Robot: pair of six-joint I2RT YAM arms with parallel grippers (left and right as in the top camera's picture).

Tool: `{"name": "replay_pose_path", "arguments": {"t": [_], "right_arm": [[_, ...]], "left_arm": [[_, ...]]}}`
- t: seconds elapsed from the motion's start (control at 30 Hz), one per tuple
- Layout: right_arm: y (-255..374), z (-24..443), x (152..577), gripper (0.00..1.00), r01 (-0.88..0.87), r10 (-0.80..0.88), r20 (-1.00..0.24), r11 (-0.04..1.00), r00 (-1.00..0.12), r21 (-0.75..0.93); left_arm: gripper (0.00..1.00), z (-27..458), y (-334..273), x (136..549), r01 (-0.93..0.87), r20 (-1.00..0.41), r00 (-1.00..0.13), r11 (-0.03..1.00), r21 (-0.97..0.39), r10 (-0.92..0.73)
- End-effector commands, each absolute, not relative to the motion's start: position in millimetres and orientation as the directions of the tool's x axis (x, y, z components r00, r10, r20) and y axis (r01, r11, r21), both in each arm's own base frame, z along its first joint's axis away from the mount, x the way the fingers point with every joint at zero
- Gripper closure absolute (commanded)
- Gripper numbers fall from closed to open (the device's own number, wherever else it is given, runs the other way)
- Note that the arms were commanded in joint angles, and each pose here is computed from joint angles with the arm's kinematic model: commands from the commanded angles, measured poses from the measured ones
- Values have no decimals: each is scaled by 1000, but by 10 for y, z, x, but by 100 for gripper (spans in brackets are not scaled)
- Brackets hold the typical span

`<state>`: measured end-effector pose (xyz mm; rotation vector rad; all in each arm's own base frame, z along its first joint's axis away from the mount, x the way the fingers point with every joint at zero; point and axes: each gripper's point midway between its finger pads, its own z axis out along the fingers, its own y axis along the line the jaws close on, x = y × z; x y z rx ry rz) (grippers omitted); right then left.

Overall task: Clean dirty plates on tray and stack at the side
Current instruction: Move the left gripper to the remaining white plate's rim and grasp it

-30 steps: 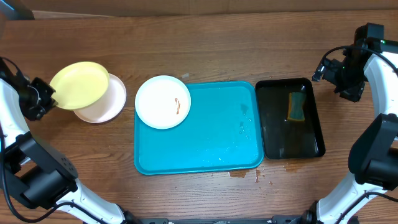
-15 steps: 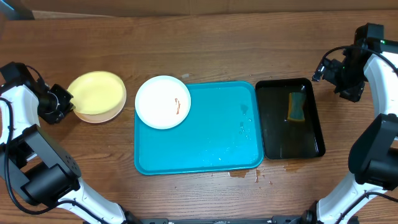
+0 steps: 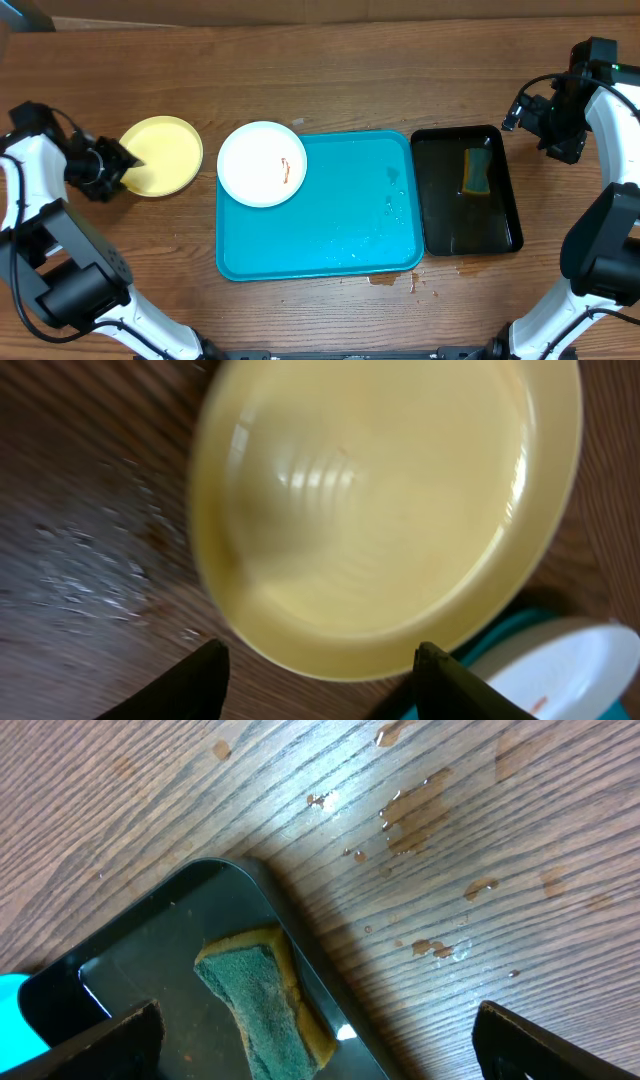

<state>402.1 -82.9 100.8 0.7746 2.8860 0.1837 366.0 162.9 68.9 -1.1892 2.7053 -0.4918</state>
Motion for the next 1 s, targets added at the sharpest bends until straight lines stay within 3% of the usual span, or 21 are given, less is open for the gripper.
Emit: {"name": "replay_pose_path", "arguments": {"t": [0.0,0.2,0.4,0.63,0.97], "right_arm": [[-829,1160,4062,0,481,506,-151,860,-850,172],[-829,1160,4062,0,481,506,-151,860,-850,172],[-829,1160,4062,0,481,506,-151,860,-850,172],[-829,1160,4062,0,481,506,-151,860,-850,172],[-829,1160,4062,0,481,506,-151,860,-850,172]], "left_arm": [[39,716,1088,3734,-546,44,-803,705,-453,-594],[33,638,391,3555,-428,142,-903,825,-370,-405],[34,580,30,3484,-310,153,-948,914,-263,-278],[33,528,102,3524,-338,121,-939,930,-146,-322],[33,498,143,3789,-326,9,-945,934,-148,-328]]}}
